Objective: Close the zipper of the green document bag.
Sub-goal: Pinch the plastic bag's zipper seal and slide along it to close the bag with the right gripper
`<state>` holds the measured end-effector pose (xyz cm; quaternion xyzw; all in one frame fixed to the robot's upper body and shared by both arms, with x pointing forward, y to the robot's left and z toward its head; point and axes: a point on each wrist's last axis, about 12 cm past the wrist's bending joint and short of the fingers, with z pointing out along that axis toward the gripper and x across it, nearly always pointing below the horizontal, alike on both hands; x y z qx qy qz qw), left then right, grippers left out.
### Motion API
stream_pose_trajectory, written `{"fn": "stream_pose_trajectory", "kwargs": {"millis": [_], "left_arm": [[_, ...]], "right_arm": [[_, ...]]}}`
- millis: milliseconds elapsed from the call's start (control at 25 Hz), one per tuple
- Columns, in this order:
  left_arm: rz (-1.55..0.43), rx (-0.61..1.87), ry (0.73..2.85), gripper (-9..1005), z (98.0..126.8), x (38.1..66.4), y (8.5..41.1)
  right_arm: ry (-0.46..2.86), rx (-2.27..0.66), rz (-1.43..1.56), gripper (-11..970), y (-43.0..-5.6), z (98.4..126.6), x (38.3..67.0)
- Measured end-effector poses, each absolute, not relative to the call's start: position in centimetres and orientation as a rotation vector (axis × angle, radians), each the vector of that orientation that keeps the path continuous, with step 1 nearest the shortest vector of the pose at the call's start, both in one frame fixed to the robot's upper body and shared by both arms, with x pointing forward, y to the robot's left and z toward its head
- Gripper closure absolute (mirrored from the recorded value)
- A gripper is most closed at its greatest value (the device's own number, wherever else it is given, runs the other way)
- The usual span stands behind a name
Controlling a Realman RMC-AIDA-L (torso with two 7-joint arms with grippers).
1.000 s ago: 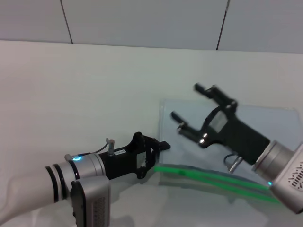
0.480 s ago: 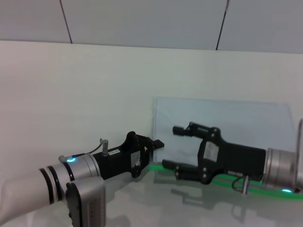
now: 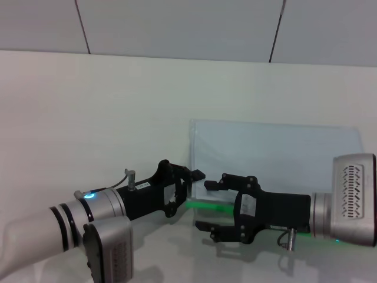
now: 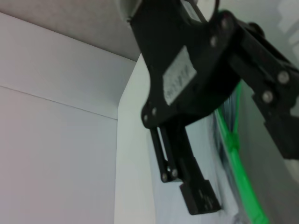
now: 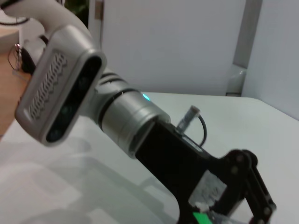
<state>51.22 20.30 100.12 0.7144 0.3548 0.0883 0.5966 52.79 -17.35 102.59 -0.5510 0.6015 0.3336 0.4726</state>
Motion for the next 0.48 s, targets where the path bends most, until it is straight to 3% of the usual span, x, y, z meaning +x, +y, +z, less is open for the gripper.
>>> {"fn": "stream_pose_trajectory", "kwargs": {"millis": [240, 480], "left_arm": [[0.209, 1.654, 0.828, 945, 100.2, 51.3, 20.4], [0.211, 1.655, 0.831, 945, 100.1, 51.2, 20.5]], "right_arm": [[1.41, -1.377, 0.735, 163, -17.5, 102.1, 52.4], [1.302, -1.386, 0.652, 301, -17.7, 101.8, 51.4]]}}
